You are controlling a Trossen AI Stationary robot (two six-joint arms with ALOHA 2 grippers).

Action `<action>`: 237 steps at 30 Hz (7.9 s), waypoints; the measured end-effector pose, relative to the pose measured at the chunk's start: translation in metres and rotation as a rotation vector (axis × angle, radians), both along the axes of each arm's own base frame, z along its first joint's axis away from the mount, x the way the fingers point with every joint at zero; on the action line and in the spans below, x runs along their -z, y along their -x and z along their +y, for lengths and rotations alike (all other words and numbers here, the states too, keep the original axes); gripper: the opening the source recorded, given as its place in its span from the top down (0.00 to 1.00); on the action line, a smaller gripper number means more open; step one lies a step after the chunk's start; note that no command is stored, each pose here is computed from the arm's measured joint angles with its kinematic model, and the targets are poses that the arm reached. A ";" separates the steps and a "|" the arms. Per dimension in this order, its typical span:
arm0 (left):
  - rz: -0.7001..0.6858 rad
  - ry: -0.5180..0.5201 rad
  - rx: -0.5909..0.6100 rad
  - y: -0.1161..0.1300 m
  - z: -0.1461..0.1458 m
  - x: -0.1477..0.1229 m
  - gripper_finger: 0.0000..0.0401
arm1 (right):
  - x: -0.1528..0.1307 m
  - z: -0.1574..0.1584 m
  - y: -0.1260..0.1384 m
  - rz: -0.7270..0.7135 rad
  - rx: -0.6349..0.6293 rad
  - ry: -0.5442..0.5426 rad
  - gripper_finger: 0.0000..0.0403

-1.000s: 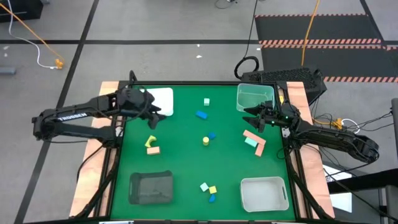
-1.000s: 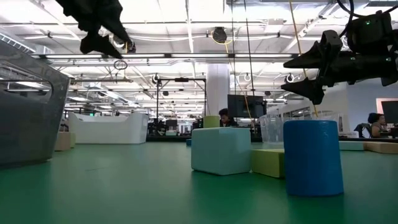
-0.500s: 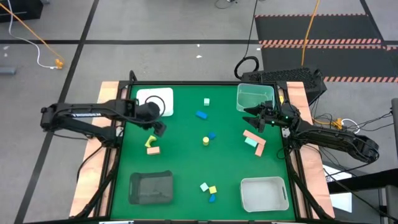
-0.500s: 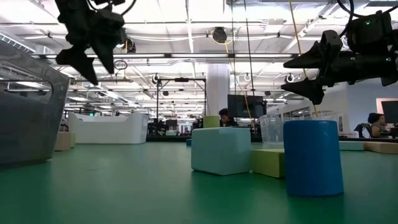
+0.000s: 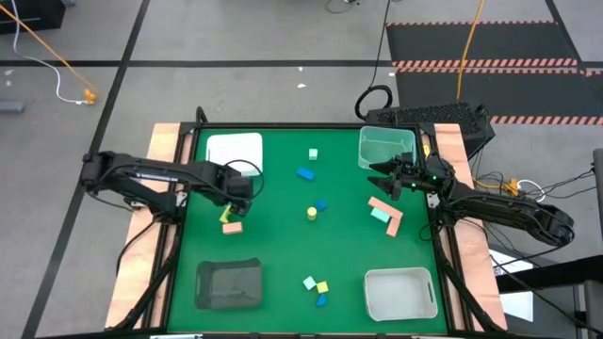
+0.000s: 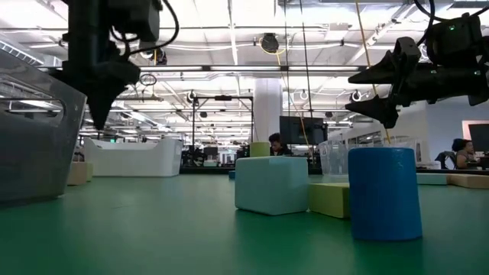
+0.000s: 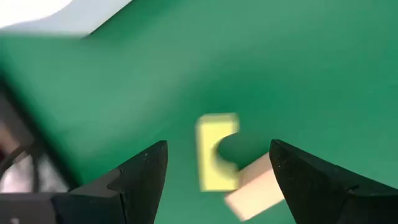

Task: Sort & place blocks by color
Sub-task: Put the top left green block into the white bin, then put the top light brown block into the transparent bin

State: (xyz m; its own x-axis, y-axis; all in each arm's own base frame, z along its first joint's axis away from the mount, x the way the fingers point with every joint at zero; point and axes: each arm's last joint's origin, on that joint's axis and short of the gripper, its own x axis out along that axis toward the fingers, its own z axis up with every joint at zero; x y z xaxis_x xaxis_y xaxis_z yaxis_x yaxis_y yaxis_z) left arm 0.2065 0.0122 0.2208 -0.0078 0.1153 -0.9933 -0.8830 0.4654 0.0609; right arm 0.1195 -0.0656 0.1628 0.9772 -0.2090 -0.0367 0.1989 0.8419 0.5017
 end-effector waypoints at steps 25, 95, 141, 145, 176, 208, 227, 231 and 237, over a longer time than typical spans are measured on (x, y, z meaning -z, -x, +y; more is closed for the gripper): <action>-0.053 0.023 -0.173 0.012 -0.005 0.064 0.30 | 0.000 0.000 0.000 0.000 0.000 0.000 0.19; -0.310 -0.494 -0.169 -0.016 0.130 -0.085 0.67 | -0.003 -0.002 0.000 -0.146 0.068 -0.491 0.19; -0.510 -0.399 -0.187 -0.035 0.106 -0.019 0.37 | -0.041 -0.008 0.012 -0.699 0.287 -0.529 0.19; -0.637 -0.415 -0.116 -0.052 0.091 -0.033 0.36 | -0.053 -0.004 0.013 -0.729 0.213 -0.389 0.19; -1.055 -0.441 0.098 -0.091 0.033 -0.076 0.36 | -0.072 0.032 -0.035 0.613 -0.026 -0.314 0.18; -1.132 -0.427 0.169 -0.059 0.023 -0.109 0.36 | 0.025 0.048 -0.076 1.322 0.105 -0.101 0.19; -1.121 -0.405 0.218 -0.060 0.011 -0.107 0.36 | 0.026 0.049 -0.077 1.313 0.114 -0.158 0.73; -1.083 -0.402 0.236 -0.059 0.010 -0.103 0.36 | 0.012 0.047 -0.071 1.229 0.151 -0.204 0.73; -1.021 -0.371 0.219 -0.060 0.010 -0.095 0.36 | -0.020 0.048 -0.064 0.986 0.166 -0.255 0.73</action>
State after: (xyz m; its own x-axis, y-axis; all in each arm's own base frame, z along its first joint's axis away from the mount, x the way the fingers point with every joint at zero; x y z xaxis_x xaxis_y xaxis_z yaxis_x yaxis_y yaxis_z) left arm 0.2661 0.0222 0.3156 0.8519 0.3056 -0.4252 -0.4986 0.7215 -0.4805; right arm 0.1836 -0.0175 0.1830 0.4483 -0.2127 -0.8682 0.7228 0.6578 0.2121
